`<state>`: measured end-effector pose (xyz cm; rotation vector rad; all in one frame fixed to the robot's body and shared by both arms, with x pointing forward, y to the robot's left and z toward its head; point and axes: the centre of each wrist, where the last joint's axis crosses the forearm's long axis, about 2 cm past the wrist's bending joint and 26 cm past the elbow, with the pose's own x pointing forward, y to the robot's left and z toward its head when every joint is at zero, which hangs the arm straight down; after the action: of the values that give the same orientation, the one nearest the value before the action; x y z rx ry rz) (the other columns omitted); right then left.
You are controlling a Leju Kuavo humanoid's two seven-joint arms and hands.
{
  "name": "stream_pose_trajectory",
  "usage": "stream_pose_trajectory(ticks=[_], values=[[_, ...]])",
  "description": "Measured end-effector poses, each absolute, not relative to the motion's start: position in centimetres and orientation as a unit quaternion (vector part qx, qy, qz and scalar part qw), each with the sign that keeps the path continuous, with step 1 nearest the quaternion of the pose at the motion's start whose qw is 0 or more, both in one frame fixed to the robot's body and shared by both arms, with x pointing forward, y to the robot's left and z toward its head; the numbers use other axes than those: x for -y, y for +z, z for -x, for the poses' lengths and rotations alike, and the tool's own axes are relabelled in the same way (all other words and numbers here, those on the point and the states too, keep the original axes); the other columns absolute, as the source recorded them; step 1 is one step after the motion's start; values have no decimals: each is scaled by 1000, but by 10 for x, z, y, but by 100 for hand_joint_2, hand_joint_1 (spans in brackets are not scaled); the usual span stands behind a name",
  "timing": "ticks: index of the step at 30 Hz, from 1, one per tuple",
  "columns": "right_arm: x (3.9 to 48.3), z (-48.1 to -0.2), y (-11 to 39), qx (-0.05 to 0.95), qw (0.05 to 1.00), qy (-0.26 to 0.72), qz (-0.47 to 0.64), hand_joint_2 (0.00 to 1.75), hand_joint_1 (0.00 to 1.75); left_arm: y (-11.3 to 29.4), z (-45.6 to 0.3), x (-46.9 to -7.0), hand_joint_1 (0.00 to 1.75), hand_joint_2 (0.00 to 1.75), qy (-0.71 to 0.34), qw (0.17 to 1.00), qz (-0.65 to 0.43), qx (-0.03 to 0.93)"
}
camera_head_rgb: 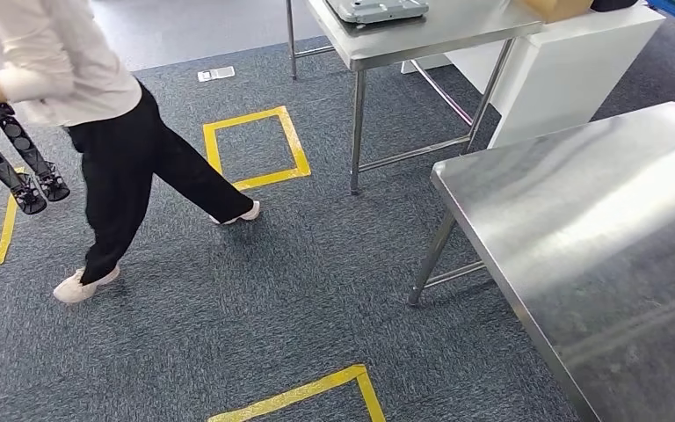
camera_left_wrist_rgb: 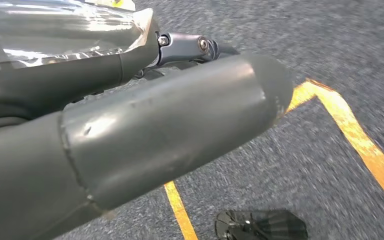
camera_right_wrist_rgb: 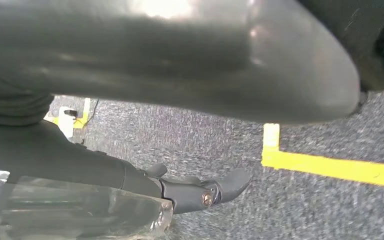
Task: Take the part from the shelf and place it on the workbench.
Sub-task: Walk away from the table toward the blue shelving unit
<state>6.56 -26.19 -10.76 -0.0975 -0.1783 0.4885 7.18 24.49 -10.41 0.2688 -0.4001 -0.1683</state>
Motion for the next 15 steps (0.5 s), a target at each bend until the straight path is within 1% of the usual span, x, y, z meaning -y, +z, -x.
stream_pose_trajectory(ticks=[5, 15], values=[[262, -63, -108, 83, 965, 246, 48, 0, 0, -104, -74, -245, 0, 0, -82, 968, -134, 196], [266, -68, -108, 84, 960, 262, 47, 0, 0, -105, -64, -247, 0, 0, -80, 971, -142, 175]])
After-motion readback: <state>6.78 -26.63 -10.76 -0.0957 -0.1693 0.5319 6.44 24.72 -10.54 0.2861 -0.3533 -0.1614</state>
